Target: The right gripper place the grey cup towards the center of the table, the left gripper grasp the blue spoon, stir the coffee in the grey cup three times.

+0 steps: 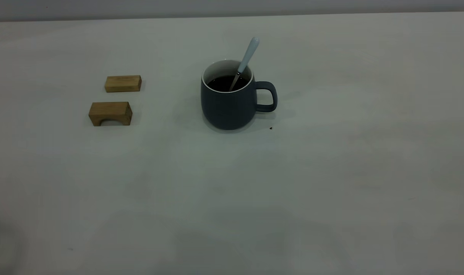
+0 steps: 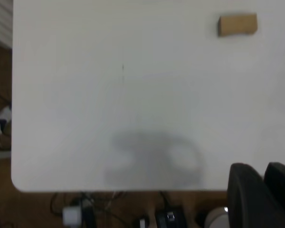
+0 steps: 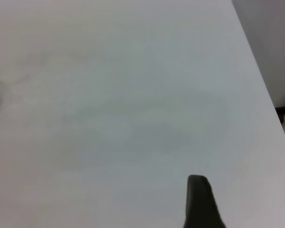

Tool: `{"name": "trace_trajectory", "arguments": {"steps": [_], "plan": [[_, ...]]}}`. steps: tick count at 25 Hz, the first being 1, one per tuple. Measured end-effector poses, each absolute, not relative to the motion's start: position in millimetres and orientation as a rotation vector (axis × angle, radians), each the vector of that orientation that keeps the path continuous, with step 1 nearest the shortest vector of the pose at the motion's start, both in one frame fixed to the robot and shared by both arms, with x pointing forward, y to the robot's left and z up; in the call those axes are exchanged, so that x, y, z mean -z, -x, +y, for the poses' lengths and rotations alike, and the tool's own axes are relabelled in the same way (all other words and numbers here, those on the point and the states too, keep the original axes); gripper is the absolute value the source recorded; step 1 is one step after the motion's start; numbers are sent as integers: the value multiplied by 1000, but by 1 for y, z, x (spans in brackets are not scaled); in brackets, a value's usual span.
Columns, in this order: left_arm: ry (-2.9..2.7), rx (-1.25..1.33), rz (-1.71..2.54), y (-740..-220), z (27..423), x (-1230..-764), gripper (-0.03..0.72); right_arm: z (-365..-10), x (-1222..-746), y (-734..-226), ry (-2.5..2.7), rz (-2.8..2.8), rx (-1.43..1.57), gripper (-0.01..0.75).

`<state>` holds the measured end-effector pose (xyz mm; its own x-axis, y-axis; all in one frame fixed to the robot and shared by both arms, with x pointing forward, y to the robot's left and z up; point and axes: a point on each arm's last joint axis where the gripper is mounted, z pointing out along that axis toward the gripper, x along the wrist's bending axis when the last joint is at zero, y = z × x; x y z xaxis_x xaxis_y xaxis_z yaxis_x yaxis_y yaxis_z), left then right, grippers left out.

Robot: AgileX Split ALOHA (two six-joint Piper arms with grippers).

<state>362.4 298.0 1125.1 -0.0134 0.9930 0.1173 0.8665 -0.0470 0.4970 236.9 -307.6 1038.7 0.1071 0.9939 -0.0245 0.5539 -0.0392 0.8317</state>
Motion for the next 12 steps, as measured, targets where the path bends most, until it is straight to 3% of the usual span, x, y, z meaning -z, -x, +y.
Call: {"name": "trace_trajectory", "arguments": {"steps": [12], "plan": [[-1759,-731,1971,-290,313,-1108,142,-308,-1039,-237,-1683,1531,-792,511]]}}
